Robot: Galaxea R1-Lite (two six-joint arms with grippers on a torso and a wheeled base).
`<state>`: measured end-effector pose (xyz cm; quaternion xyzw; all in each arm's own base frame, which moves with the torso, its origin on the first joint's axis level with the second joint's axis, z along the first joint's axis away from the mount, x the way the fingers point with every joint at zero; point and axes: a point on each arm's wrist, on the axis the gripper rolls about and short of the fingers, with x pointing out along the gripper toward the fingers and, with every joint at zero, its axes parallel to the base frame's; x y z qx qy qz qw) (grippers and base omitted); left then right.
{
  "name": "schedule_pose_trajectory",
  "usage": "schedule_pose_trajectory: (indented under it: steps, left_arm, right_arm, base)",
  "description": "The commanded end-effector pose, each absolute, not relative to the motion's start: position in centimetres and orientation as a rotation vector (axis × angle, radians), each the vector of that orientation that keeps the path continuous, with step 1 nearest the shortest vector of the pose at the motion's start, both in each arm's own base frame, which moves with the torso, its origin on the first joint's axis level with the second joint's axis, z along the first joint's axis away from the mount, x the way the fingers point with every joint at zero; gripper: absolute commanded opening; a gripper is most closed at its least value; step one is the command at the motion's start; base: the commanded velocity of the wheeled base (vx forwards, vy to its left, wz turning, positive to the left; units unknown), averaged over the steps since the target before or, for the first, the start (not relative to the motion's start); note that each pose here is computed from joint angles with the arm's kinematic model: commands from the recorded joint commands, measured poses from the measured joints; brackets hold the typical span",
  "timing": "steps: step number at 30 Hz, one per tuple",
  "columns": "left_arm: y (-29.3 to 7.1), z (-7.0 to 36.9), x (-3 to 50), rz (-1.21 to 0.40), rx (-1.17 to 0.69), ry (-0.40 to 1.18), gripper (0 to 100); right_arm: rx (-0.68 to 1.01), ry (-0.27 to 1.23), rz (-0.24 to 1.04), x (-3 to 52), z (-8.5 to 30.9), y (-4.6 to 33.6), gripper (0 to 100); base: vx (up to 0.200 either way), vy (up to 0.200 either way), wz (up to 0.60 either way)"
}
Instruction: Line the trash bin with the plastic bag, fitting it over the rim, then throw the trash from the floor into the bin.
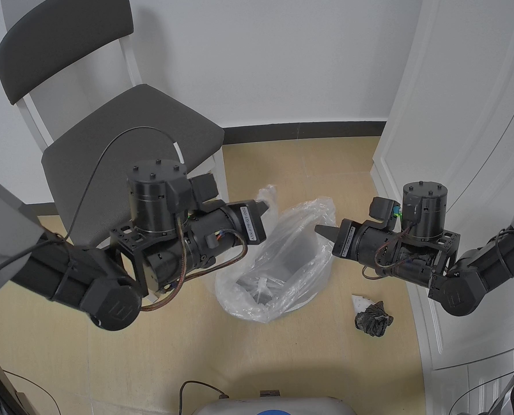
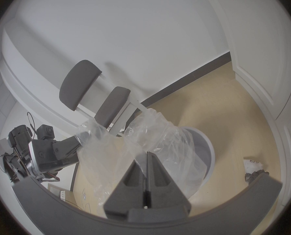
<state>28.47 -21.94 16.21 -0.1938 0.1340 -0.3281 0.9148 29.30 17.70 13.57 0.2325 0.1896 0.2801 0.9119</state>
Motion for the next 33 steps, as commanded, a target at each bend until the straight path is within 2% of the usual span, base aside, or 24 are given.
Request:
schedule_pose_trajectory:
  steps: [1, 6, 16, 27, 33]
  left_arm:
    - [-23.4, 15.0, 30.2, -0.676, -0.391, 0.288, 0]
    - [-24.5, 12.6, 31.7, -0.668, -0.379, 0.327, 0]
    - [-27.3, 11.7, 33.4, -0.721, -0.387, 0.309, 0]
    - [-28.8, 9.8, 35.7, -0.765, -0.399, 0.317, 0]
    - [-29.2, 7.3, 38.5, -0.741, -0.443, 0.327, 0]
  right_arm:
    - [0.485, 0.404, 0.532, 30.8, 12.6, 16.8, 0]
    - [0.483, 0.449, 0.489, 32.1, 10.6, 15.8, 0]
    - [0.508, 0.446, 0.426, 33.5, 10.4, 11.3, 0]
    - [0.517, 0.408, 0.411, 33.6, 11.5, 9.5, 0]
    - [0.51, 0.424, 0.45, 32.8, 11.6, 10.4, 0]
  base:
    - [0.0, 0.0, 0.0]
    - [0.0, 0.0, 0.0]
    - [0.0, 0.0, 0.0]
    - [0.0, 0.0, 0.0]
    - [0.0, 0.0, 0.0]
